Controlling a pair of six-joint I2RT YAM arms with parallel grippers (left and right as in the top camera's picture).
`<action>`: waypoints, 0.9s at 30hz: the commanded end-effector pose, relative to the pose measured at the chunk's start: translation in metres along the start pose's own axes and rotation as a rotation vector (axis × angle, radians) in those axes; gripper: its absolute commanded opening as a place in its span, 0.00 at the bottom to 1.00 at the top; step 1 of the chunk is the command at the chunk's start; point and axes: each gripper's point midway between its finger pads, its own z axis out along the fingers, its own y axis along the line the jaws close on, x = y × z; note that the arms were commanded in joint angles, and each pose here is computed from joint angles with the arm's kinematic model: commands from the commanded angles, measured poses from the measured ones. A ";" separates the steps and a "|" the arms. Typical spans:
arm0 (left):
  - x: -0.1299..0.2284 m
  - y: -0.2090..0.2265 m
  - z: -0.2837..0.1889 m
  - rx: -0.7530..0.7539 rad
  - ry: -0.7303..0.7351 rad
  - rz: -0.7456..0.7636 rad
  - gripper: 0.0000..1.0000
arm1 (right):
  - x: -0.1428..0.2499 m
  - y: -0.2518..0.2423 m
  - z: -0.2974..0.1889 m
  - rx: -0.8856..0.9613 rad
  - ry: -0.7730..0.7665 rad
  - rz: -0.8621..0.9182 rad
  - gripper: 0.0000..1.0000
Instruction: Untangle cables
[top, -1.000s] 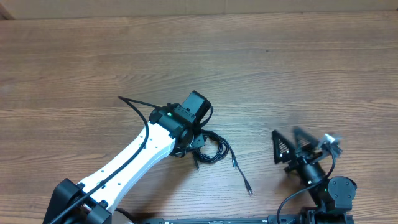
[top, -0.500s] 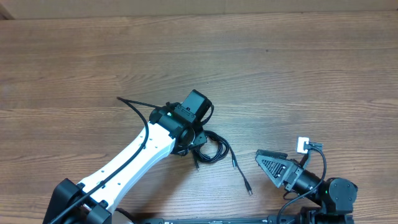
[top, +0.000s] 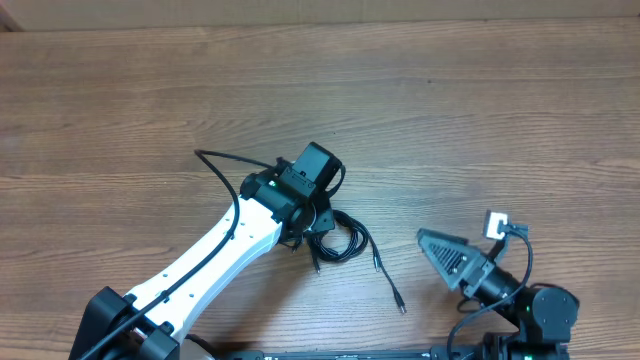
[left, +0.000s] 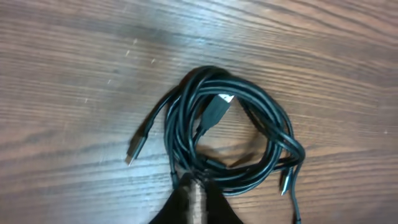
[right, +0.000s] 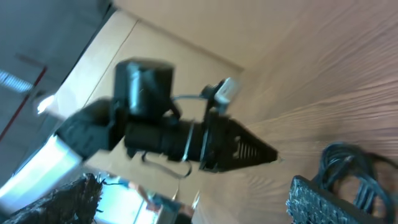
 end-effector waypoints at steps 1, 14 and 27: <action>-0.007 -0.006 -0.007 0.021 -0.031 0.088 0.53 | -0.028 0.012 0.004 0.038 -0.087 -0.079 0.95; -0.004 0.006 0.033 0.021 -0.096 0.309 0.67 | -0.050 0.038 0.030 0.054 0.056 -0.126 0.99; -0.018 0.025 0.057 -0.032 -0.245 0.296 0.54 | -0.043 0.021 0.029 0.108 0.083 -0.041 1.00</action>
